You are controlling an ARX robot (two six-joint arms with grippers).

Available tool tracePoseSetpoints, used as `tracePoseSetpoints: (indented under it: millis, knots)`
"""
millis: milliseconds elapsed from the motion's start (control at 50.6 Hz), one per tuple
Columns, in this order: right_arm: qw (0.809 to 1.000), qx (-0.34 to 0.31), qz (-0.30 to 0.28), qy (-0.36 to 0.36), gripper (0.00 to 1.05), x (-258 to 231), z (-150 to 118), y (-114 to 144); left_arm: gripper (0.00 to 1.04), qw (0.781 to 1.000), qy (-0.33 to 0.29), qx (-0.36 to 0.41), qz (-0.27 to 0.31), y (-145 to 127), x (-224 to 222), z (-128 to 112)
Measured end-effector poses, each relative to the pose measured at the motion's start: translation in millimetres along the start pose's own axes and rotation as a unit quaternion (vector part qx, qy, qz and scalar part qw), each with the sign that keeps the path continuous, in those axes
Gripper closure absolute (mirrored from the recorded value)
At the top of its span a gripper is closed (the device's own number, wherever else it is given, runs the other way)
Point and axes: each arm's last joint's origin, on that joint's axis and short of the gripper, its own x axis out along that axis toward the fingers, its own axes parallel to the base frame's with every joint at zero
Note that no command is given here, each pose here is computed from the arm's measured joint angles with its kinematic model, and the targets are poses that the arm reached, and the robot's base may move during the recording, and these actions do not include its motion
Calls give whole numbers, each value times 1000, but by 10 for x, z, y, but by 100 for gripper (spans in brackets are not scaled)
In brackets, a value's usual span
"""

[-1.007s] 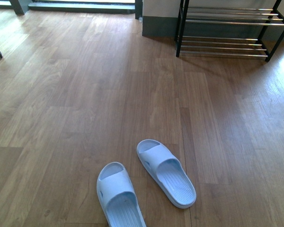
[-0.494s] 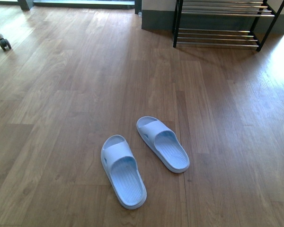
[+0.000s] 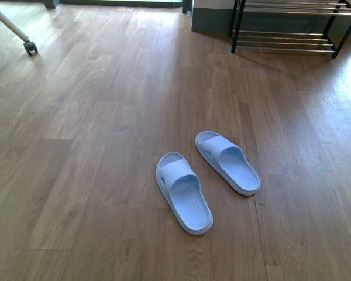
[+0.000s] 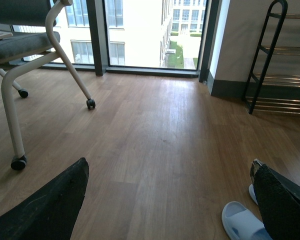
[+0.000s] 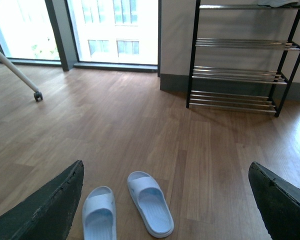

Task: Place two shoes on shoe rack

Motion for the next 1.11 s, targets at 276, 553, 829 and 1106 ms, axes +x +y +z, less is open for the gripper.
tracePoseSetpoints:
  millis: [276,553,829,1106]
  knots:
    - [1000,0,-1,0,9,0,-1,0,9,1000,0,0,-1,0,0,0]
    - [1000,0,-1,0,9,0,0,0,9,1000,0,0,-1,0,0,0]
    - [1000,0,0,0,9,0,0,0,9,1000,0,0,0,0,0,0]
    - [1000,0,0,0,9,0,-1,0,9,1000,0,0,0,0,0,0]
